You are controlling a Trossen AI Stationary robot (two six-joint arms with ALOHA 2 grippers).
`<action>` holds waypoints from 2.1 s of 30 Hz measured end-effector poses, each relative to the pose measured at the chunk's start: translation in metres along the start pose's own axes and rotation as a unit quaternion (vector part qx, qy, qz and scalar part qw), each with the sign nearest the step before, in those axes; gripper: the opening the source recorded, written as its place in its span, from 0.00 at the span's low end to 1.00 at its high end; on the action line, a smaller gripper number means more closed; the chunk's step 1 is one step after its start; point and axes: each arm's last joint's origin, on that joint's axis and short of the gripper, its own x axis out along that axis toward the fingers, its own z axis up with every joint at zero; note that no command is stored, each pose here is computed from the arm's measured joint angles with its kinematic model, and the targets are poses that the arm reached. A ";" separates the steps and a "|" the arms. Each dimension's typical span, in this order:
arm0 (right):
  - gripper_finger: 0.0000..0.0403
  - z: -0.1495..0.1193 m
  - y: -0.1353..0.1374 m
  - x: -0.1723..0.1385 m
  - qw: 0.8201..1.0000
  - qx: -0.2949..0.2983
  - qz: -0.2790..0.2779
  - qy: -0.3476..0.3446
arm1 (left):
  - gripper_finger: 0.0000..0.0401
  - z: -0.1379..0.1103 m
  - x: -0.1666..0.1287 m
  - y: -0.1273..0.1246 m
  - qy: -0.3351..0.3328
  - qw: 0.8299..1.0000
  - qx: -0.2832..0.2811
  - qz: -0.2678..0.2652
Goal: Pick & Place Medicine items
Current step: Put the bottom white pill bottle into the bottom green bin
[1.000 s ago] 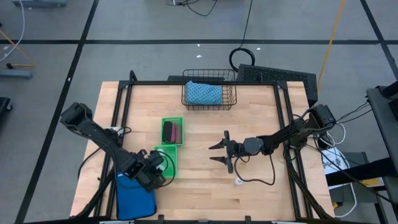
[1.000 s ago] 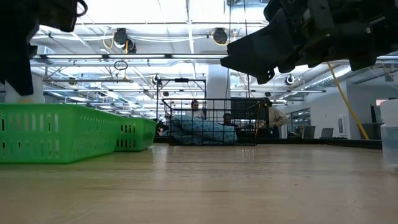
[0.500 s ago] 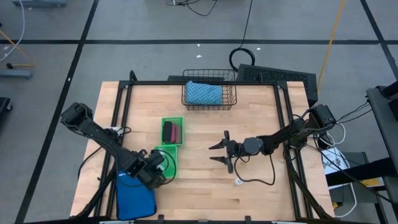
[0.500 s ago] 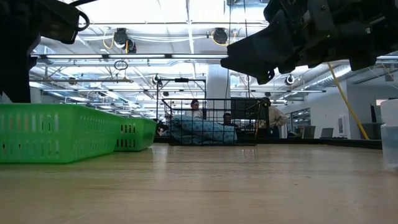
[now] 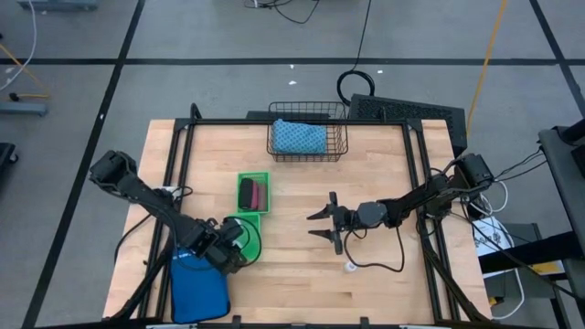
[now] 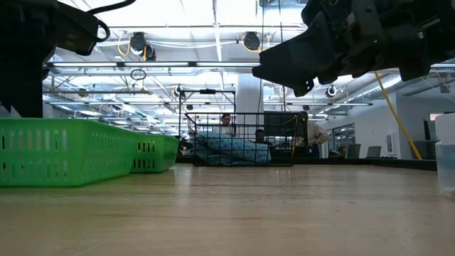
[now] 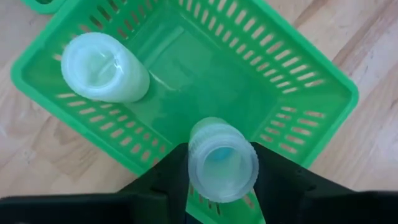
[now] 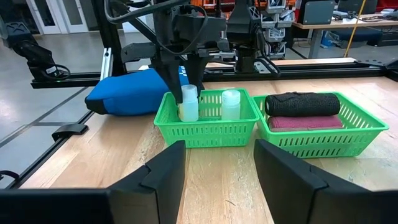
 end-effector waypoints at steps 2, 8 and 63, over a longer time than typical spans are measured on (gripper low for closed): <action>0.44 0.000 0.000 0.000 1.000 0.000 0.000 0.000 | 0.40 0.000 0.000 0.000 0.001 1.000 -0.001 0.000; 0.43 0.000 0.000 0.000 1.000 0.000 0.000 0.000 | 0.37 -0.002 0.005 0.003 0.010 1.000 -0.001 0.001; 0.43 0.000 0.000 0.000 1.000 0.000 0.000 0.000 | 0.58 0.017 0.020 0.008 0.088 0.993 0.032 -0.066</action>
